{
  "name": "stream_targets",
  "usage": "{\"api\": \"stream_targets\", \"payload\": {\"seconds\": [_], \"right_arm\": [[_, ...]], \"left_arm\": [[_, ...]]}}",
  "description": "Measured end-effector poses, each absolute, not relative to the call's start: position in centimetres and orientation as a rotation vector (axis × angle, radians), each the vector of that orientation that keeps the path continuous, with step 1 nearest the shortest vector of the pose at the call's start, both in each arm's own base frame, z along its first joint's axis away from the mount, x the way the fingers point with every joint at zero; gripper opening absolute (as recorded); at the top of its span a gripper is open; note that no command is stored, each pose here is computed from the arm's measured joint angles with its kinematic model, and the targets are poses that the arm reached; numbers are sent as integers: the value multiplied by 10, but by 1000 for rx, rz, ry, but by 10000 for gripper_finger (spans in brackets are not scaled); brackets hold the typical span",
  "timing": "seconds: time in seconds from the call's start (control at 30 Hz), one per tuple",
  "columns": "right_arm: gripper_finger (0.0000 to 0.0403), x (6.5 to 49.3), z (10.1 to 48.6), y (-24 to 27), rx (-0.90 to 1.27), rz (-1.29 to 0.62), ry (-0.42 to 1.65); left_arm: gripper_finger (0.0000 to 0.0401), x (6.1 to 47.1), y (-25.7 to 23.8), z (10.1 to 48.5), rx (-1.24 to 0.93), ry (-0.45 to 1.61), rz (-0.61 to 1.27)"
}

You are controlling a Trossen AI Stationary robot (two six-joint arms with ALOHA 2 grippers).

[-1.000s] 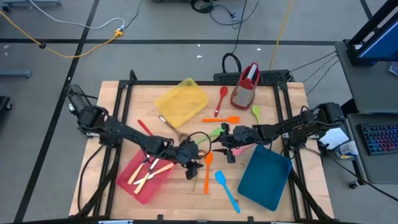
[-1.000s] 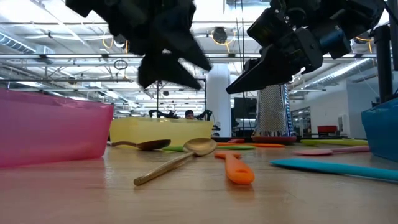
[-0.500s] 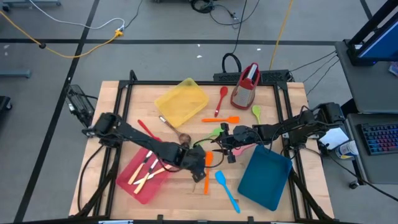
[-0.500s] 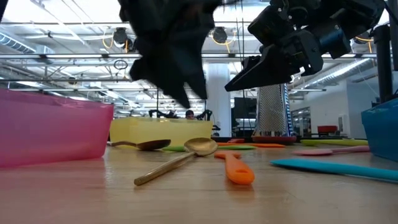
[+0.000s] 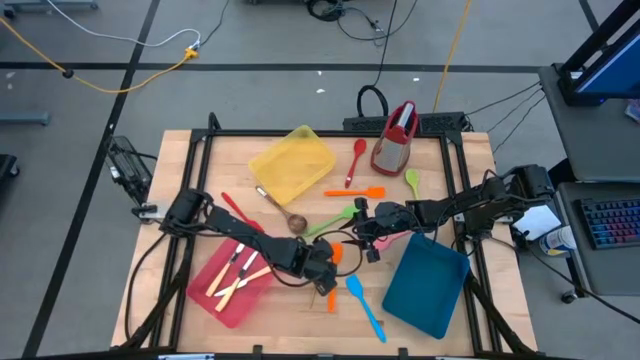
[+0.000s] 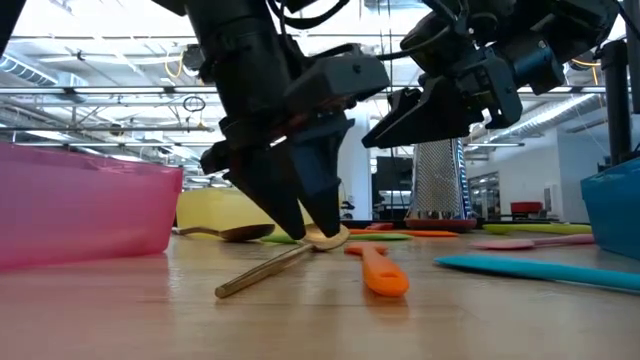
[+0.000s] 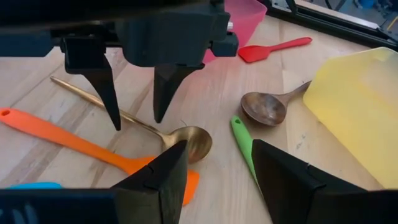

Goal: Pick & Place Kitchen Items
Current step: Put the gold serving spoon into the yellow bin

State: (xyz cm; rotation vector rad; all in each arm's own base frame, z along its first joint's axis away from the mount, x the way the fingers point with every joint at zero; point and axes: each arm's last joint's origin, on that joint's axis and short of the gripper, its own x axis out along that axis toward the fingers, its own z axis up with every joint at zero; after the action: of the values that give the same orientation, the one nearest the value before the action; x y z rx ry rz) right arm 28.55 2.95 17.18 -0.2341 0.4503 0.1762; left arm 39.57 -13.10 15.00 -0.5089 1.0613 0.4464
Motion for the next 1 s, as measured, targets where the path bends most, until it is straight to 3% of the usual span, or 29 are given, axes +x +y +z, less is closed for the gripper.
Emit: {"api": "stream_targets", "payload": {"seconds": [0.4, 0.53, 0.83, 1.0], "right_arm": [[170, 286, 172, 30, -210, 170, 446], [170, 286, 172, 30, -209, 170, 446], [167, 286, 172, 30, -170, 161, 449], [169, 286, 172, 30, -154, 158, 451]], "left_arm": [[187, 384, -123, 134, -507, 1094, 521], [148, 380, -121, 130, -452, 1104, 523], [17, 381, -114, 129, -424, 1116, 526], [26, 385, -114, 132, -430, 1108, 524]]}}
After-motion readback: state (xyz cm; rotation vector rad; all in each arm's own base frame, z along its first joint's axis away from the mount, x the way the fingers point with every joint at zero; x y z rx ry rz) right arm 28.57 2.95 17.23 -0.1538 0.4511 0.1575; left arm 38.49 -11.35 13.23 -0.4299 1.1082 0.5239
